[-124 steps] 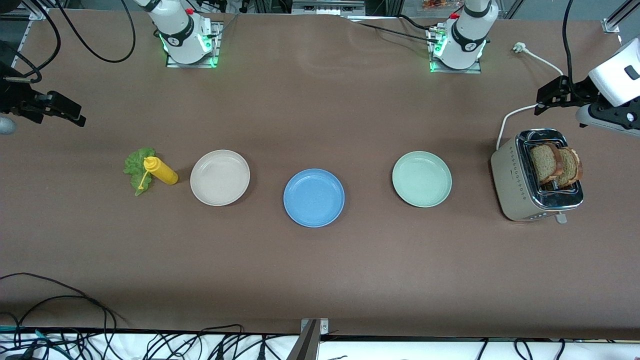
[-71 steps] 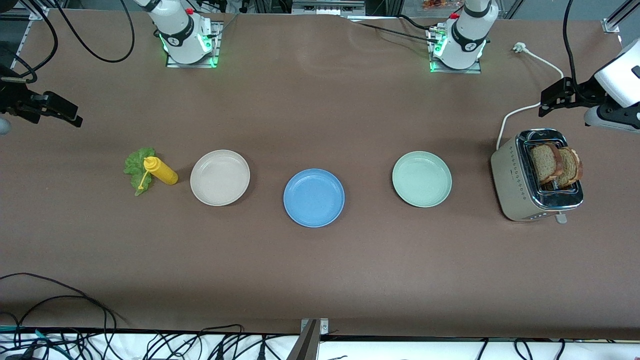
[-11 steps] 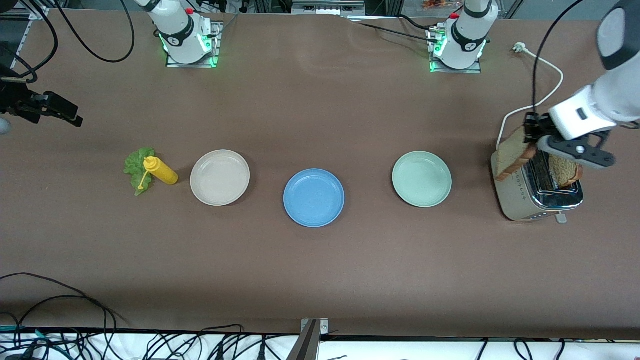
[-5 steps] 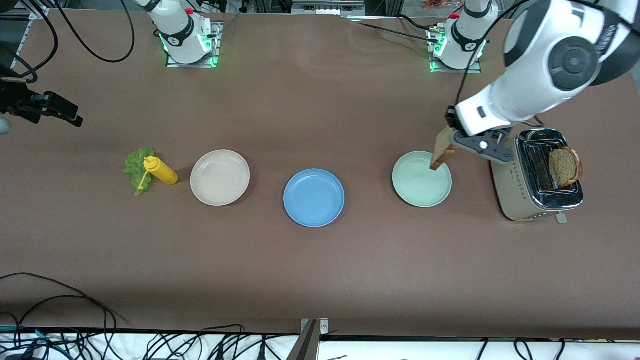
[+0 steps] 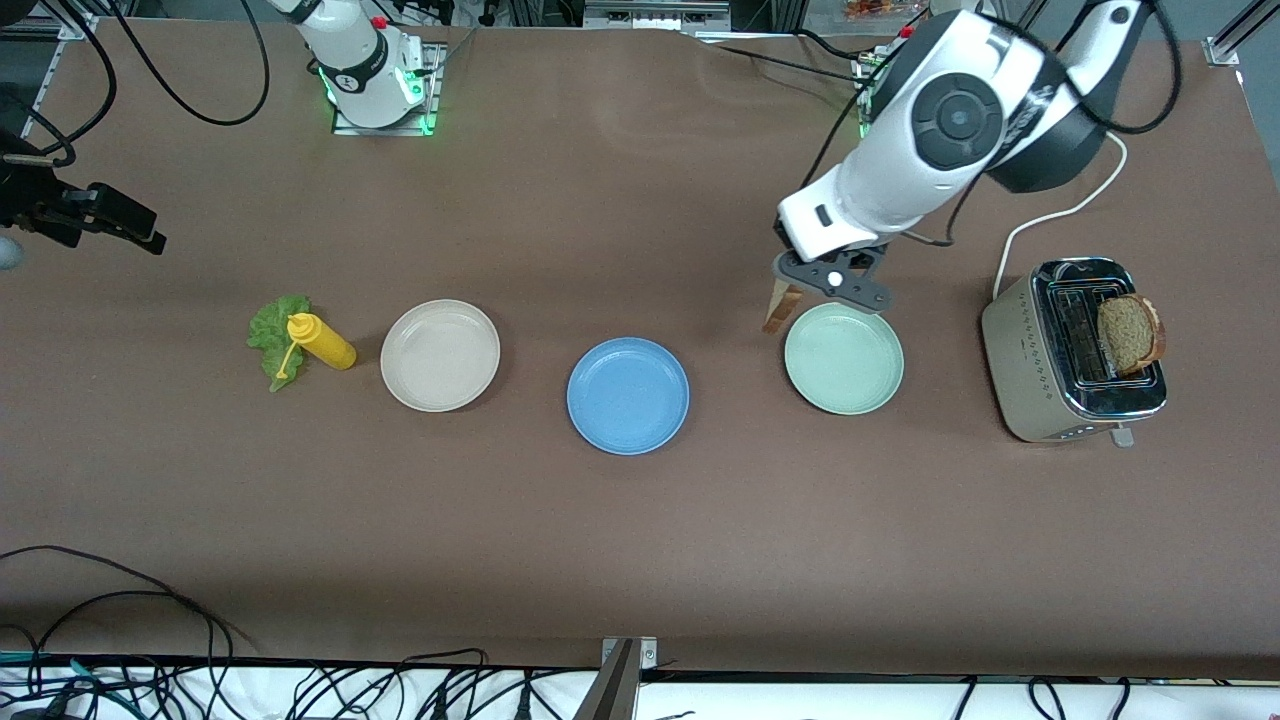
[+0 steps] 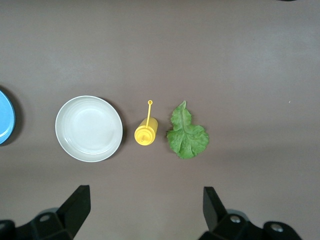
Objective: Make sandwich in blue plate with both arms
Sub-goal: 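Carry the bread slice over the blue plate with the left gripper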
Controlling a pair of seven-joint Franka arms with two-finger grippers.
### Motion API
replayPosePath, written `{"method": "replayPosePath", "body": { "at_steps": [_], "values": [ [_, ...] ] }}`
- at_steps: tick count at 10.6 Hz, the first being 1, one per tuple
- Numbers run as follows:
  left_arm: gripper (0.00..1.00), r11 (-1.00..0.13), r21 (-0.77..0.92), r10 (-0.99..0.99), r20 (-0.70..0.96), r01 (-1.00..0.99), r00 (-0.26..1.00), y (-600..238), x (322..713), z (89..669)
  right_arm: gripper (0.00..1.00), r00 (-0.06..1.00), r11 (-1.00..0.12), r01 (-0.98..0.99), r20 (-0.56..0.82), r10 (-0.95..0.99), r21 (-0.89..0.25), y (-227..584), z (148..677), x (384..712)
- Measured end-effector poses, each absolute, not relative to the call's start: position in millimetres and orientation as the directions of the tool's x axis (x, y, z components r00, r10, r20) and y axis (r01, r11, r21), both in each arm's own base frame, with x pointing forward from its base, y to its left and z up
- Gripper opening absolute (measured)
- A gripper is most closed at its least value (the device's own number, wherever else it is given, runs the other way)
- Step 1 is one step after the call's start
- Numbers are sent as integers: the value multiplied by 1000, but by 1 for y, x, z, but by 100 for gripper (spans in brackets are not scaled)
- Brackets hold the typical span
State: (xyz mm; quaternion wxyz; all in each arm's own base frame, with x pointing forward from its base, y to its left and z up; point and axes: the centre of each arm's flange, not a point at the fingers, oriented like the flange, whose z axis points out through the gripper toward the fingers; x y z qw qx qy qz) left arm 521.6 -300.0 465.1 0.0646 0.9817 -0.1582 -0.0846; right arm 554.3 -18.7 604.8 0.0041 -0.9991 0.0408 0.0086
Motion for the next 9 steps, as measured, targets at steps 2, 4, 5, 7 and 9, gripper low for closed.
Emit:
{"method": "replayPosePath", "body": {
  "at_steps": [2, 4, 5, 7, 9],
  "values": [
    [9, -945, 200, -284, -114, -258, 952, -335, 522, 443, 100, 997, -997, -82, -17, -81, -8, -19, 605, 554],
    [9, -939, 259, -261, -107, -227, 959, -364, 524, 412, 100, 997, -997, -81, -18, -81, -8, -18, 605, 554],
    [9, -932, 289, -255, -97, -218, 962, -372, 528, 397, 100, 997, -997, -81, -18, -81, -7, -18, 604, 555],
    [9, -919, 353, -208, -61, -174, 976, -384, 542, 373, 100, 997, -997, -81, -18, -81, -7, -19, 604, 555],
    [9, -903, 412, -165, -73, -122, 984, -395, 562, 362, 100, 997, -997, -81, -18, -81, -7, -19, 604, 555]
  ]
}}
